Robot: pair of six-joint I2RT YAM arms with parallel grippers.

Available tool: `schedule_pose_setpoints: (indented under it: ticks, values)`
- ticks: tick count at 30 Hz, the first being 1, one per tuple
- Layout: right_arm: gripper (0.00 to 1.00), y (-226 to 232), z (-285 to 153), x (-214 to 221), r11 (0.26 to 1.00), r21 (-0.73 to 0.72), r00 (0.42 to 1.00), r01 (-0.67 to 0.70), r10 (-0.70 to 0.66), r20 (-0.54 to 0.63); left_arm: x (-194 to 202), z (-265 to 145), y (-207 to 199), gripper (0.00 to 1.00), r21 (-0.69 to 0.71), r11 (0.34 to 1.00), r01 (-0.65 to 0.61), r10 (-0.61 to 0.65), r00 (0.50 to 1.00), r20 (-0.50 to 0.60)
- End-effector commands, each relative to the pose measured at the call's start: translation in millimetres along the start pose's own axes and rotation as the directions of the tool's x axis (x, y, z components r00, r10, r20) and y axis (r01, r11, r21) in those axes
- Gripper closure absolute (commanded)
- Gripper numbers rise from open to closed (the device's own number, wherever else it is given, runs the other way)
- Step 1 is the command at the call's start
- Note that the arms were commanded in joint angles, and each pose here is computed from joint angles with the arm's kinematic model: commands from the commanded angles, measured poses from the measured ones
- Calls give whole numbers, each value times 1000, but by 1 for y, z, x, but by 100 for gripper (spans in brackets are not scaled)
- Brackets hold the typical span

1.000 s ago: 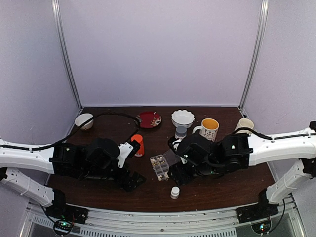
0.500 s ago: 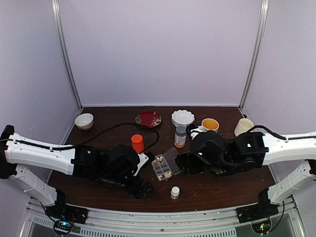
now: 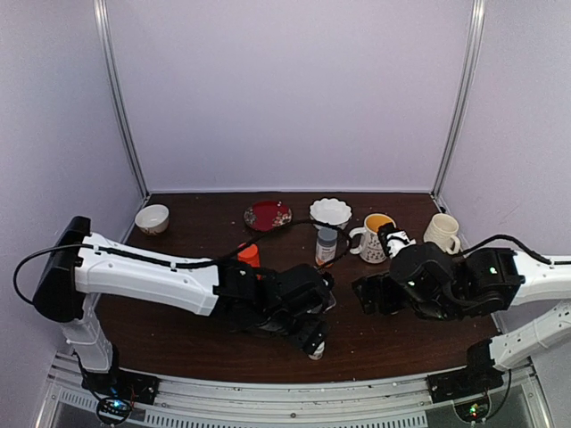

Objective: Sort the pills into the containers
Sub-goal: Pick up the pill bottle from the center of the board.

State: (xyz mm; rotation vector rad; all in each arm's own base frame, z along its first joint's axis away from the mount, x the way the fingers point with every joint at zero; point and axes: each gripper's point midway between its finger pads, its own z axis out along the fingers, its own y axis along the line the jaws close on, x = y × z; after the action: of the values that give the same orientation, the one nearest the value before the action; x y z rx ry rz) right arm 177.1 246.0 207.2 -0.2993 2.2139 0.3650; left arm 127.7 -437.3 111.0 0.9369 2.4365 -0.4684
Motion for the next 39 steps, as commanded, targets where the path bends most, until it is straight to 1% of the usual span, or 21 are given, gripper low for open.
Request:
schedule_pose_setpoints:
  ticks: [1, 3, 6, 9, 14, 19, 21, 25, 28, 31, 35, 37, 39]
  values:
    - [8, -33, -6, 1, 994, 105, 999, -6, 3, 34, -3, 15, -7, 16, -88, 996, 23, -24, 1000, -12]
    - [9, -44, -7, 3, 992, 122, 999, -27, 22, 43, -4, 22, -14, 16, -83, 996, 39, -41, 999, -17]
    - [9, -62, -14, 4, 986, 156, 996, -63, 53, 72, -2, 30, -16, 20, -89, 994, 65, -67, 997, -25]
    - [10, -71, -21, 3, 987, 137, 992, -85, 72, 103, 2, 34, -11, 24, -116, 990, 84, -88, 996, -32]
    - [10, -81, -30, 3, 986, 108, 984, -124, 109, 139, 9, 39, -12, 33, -113, 990, 89, -96, 994, -54]
    - [10, -81, -26, 9, 988, 100, 986, -119, 106, 131, 13, 39, -14, 39, -115, 990, 85, -93, 994, -65]
    - [10, -78, -24, 10, 989, 98, 989, -107, 95, 116, 14, 39, -15, 39, -117, 990, 84, -92, 993, -68]
    - [10, -72, -20, 9, 991, 112, 994, -71, 60, 96, 15, 36, -25, 31, -97, 993, 72, -79, 995, -67]
    - [10, -68, -17, 7, 991, 114, 995, -62, 52, 89, 16, 36, -27, 32, -97, 993, 67, -74, 995, -66]
    - [9, -64, -14, 9, 992, 105, 996, -62, 54, 77, 20, 39, -26, 38, -103, 993, 61, -69, 995, -73]
    - [9, -62, -13, 11, 993, 96, 996, -68, 62, 72, 20, 41, -26, 50, -109, 993, 55, -63, 995, -74]
    - [9, -63, -14, 12, 993, 94, 995, -71, 65, 73, 18, 41, -25, 53, -114, 992, 52, -60, 996, -68]
    - [9, -64, -15, 11, 993, 91, 995, -71, 64, 75, 17, 42, -25, 53, -120, 992, 48, -57, 996, -65]
